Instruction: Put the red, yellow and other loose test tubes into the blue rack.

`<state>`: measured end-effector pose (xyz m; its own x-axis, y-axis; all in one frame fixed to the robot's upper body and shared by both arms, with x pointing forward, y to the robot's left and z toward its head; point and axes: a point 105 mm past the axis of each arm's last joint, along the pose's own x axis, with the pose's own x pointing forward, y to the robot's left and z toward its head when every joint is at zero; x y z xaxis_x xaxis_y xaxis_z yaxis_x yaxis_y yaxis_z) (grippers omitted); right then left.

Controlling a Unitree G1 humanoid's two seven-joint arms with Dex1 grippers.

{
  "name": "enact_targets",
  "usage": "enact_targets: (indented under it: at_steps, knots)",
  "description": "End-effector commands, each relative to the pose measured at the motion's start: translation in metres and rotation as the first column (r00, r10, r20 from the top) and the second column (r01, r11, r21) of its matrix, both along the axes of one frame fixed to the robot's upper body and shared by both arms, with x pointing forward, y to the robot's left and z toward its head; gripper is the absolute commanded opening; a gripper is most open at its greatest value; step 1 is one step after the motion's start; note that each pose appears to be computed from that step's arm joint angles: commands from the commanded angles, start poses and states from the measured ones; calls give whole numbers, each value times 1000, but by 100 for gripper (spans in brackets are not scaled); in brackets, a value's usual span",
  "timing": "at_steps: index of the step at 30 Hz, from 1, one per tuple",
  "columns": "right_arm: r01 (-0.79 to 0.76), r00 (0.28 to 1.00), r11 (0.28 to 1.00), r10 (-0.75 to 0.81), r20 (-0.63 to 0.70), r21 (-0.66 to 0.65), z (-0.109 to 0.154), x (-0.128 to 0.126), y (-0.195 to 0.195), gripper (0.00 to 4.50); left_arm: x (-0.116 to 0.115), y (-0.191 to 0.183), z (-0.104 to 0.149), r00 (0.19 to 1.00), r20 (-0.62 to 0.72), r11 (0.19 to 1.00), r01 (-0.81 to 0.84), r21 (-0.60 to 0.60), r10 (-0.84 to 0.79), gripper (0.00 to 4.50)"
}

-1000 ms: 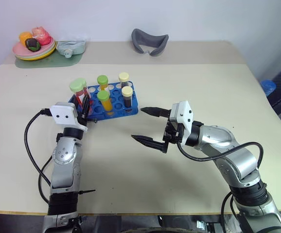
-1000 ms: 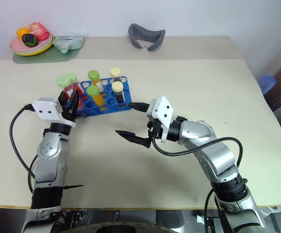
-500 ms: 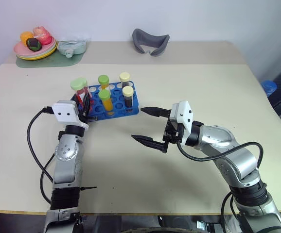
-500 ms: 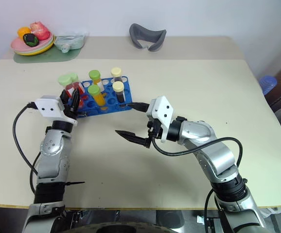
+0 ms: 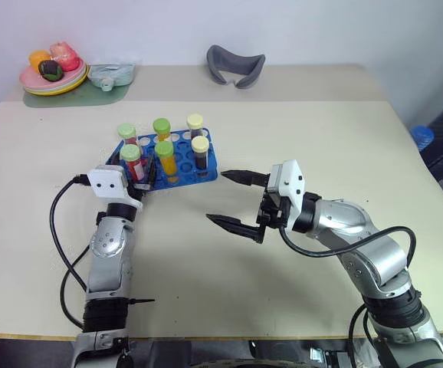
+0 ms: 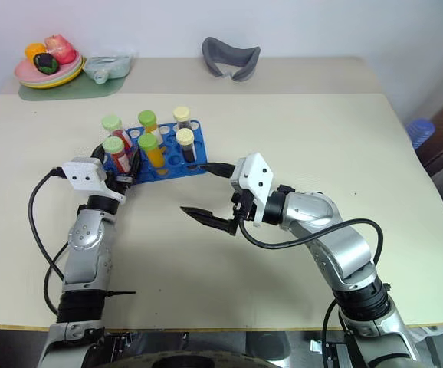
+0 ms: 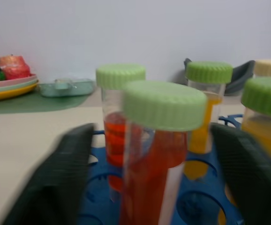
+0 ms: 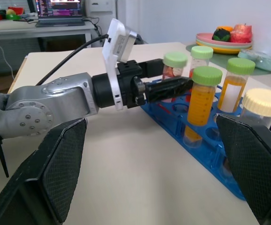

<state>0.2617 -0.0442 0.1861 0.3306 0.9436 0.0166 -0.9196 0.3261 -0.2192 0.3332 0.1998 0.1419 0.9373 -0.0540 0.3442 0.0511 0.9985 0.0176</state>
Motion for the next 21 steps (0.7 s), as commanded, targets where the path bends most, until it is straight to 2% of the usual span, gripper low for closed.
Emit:
enact_targets:
  at_steps: [1, 5, 7, 12, 16, 21]
  knots:
    - [4, 999, 1000, -4, 37, 11, 9, -3, -6, 450, -16, 15, 22, 998, 56, 1000, 1, 19, -2, 443]
    - [87, 996, 996, -87, 22, -15, 6, 7, -28, 450, -40, 36, 32, 999, 4, 997, 34, 62, -34, 443]
    - [181, 983, 981, -181, 4, -64, -1, 17, -55, 450, -61, 53, 23, 992, -108, 985, 83, 150, -67, 443]
    - [361, 929, 917, -370, -21, -171, -17, 30, -120, 450, -102, 82, 2, 945, -319, 960, 148, 239, -67, 443]
    - [433, 893, 876, -449, -31, -211, -26, 37, -152, 450, -115, 89, -6, 923, -380, 956, 159, 248, -55, 443]
    - [481, 866, 843, -500, -23, -240, -34, 45, -177, 450, -112, 94, -4, 931, -364, 959, 124, 255, -24, 443]
